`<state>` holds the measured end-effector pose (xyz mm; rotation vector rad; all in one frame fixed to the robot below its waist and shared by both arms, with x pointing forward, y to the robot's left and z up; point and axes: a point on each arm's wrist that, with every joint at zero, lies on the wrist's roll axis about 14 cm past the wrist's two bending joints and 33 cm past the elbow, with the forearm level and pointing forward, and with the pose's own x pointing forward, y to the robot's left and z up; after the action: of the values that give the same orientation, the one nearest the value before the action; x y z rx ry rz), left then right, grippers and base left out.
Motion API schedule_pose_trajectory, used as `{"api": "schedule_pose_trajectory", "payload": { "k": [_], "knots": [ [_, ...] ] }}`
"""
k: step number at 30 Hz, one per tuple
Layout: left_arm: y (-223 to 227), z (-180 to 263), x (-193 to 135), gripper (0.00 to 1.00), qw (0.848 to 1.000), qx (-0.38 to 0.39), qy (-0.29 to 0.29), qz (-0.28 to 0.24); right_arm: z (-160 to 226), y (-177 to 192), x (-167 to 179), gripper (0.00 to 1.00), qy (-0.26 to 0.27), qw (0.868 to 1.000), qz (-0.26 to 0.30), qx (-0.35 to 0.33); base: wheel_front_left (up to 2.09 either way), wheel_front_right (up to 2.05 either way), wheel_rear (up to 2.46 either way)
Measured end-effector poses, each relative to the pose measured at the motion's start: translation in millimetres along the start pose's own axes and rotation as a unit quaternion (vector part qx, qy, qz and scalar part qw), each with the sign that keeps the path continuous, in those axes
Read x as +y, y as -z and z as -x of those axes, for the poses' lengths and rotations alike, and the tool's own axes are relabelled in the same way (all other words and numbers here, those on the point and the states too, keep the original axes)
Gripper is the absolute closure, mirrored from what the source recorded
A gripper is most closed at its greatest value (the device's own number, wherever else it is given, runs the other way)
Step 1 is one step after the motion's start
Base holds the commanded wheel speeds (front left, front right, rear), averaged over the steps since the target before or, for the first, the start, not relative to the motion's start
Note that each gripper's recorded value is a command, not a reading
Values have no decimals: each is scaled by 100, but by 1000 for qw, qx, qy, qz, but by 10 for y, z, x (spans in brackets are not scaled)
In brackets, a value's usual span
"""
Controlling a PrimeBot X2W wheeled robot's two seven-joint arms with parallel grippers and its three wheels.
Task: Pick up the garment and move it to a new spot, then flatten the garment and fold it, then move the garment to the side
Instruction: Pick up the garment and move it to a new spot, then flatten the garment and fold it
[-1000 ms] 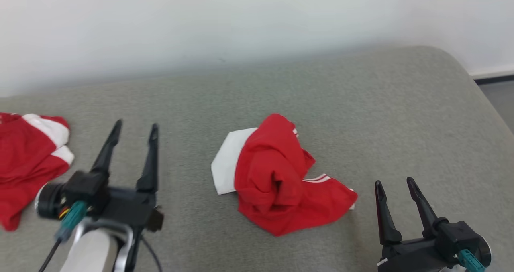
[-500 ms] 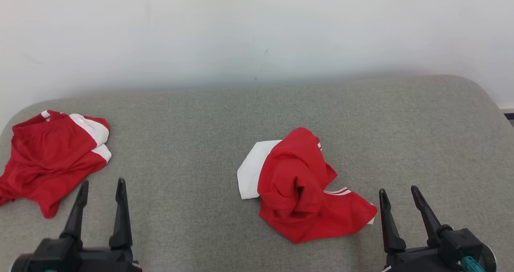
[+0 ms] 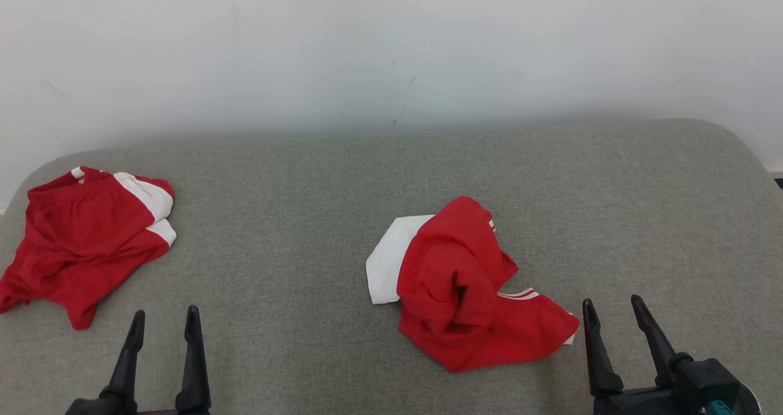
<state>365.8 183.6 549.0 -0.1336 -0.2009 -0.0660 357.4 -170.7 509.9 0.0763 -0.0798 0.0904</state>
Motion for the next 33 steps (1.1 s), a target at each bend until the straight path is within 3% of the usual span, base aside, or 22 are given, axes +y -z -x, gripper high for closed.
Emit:
{"api": "schedule_pose_trajectory", "payload": {
  "k": [33],
  "knots": [
    [201,109,55,0,1000,28,-3,-2,21,138,1,0,1,1000,-7,23,0,0,0]
  ]
}}
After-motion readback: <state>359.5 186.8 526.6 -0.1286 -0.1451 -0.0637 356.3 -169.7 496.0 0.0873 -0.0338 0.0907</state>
